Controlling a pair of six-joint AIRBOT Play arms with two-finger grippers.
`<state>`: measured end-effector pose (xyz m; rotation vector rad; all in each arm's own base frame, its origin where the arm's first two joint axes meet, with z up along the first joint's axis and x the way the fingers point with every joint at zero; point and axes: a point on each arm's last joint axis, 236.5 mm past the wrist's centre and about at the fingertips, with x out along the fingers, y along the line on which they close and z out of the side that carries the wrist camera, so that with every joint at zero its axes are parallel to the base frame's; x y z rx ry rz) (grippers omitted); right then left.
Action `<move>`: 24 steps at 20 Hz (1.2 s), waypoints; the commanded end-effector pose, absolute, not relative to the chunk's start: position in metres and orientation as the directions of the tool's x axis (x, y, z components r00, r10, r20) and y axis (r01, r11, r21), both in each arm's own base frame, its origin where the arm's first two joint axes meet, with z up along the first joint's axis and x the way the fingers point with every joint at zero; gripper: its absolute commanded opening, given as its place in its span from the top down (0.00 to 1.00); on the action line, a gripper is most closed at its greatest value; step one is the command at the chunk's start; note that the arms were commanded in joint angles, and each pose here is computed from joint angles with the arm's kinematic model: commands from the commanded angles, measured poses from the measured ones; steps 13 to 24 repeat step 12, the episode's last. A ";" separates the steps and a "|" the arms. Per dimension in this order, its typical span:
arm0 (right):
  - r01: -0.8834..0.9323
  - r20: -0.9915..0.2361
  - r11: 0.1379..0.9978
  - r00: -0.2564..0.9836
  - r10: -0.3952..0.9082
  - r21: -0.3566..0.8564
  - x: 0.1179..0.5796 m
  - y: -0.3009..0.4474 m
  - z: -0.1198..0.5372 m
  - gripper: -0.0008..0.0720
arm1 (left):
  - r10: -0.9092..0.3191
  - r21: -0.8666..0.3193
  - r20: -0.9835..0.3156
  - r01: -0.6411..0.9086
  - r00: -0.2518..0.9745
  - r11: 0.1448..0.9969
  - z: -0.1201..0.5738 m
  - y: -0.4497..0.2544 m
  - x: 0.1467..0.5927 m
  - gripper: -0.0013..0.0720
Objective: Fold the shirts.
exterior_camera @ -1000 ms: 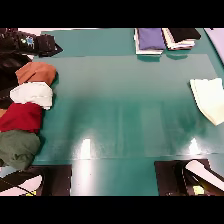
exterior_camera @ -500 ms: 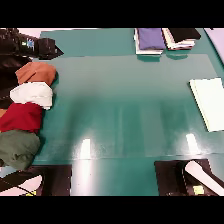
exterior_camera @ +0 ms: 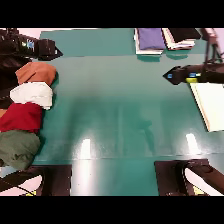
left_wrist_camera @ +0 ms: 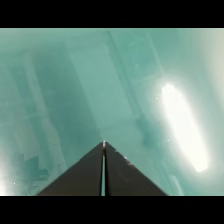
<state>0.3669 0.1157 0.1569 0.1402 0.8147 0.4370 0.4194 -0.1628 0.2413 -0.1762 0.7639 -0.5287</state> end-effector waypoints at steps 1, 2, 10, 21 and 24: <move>-0.459 -0.652 0.850 0.567 0.503 0.257 0.353 0.170 0.162 0.93 | -0.515 -0.338 -0.610 0.390 0.602 0.856 0.242 -0.163 0.420 0.95; -0.471 -0.653 0.844 0.559 0.511 0.256 0.350 0.175 0.162 0.97 | -0.515 -0.338 -0.606 0.390 0.607 0.857 0.243 -0.163 0.421 0.95; -0.481 -0.662 0.836 0.541 0.519 0.262 0.345 0.179 0.159 0.97 | -0.510 -0.333 -0.561 0.386 0.652 0.860 0.253 -0.161 0.432 0.95; -0.481 -0.662 0.836 0.541 0.519 0.262 0.345 0.179 0.160 0.97 | -0.507 -0.332 -0.546 0.384 0.667 0.862 0.257 -0.161 0.435 0.95; -0.481 -0.662 0.836 0.541 0.519 0.262 0.345 0.179 0.160 0.97 | -0.507 -0.332 -0.546 0.384 0.667 0.862 0.257 -0.161 0.435 0.95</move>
